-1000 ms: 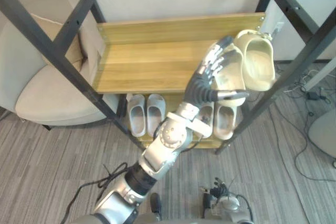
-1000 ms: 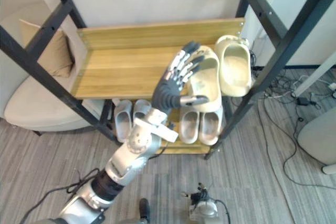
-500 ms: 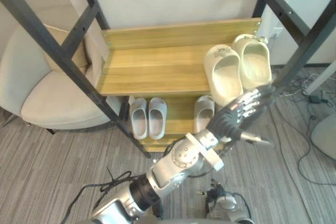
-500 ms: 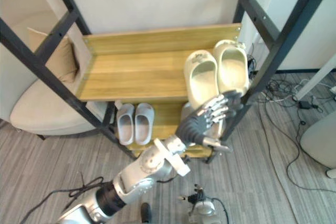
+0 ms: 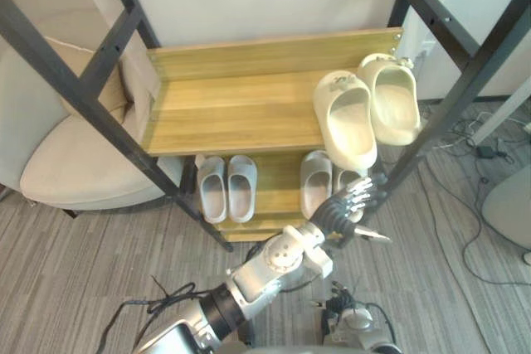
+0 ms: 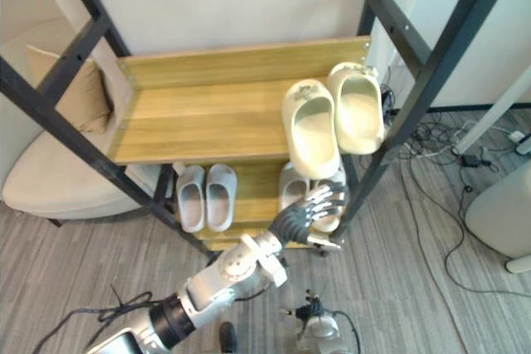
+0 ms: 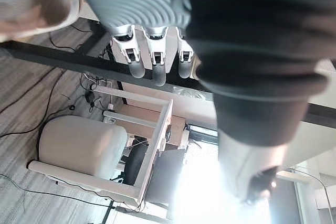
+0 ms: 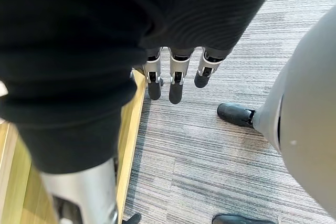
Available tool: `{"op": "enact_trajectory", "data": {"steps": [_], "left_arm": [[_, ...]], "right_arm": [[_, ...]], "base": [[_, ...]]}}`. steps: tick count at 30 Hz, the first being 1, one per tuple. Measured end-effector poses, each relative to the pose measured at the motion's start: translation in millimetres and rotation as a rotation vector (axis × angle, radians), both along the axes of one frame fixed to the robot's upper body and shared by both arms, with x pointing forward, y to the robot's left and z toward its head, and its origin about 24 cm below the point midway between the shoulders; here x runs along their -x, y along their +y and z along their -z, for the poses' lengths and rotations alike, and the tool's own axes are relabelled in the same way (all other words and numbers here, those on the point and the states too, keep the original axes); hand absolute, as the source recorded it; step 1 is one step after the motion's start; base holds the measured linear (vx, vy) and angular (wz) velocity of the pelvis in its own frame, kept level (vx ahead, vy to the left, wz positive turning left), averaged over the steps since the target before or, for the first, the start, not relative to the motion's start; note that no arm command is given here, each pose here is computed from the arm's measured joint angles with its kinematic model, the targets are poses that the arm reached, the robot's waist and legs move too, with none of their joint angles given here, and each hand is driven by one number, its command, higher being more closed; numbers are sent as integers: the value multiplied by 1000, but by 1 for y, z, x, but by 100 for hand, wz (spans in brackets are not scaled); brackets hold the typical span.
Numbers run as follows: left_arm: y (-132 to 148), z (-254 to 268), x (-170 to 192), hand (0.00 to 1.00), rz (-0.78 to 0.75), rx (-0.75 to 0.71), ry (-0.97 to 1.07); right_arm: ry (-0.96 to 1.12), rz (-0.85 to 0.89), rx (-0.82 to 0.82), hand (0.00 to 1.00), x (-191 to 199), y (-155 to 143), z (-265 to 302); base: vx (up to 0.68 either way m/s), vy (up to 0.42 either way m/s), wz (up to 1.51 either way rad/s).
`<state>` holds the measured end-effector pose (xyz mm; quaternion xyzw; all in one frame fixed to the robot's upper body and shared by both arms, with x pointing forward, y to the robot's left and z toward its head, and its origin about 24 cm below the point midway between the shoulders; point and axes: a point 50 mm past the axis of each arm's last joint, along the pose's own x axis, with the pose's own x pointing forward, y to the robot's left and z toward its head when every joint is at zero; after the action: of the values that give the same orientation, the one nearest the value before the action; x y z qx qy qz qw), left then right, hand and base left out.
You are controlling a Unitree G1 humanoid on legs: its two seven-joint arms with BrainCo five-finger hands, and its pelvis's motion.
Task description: Organize the slippers on the shoe rack
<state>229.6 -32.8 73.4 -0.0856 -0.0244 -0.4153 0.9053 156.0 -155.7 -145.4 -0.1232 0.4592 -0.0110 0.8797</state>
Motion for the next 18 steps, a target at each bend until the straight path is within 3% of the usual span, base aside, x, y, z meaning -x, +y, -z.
{"op": "enact_trajectory", "data": {"steps": [18], "left_arm": [[23,-9,-23,0,-147,-14,-52]], "right_arm": [[-17,19,-10,0,-6,2,-2]], "base": [[24,0,-2]]}}
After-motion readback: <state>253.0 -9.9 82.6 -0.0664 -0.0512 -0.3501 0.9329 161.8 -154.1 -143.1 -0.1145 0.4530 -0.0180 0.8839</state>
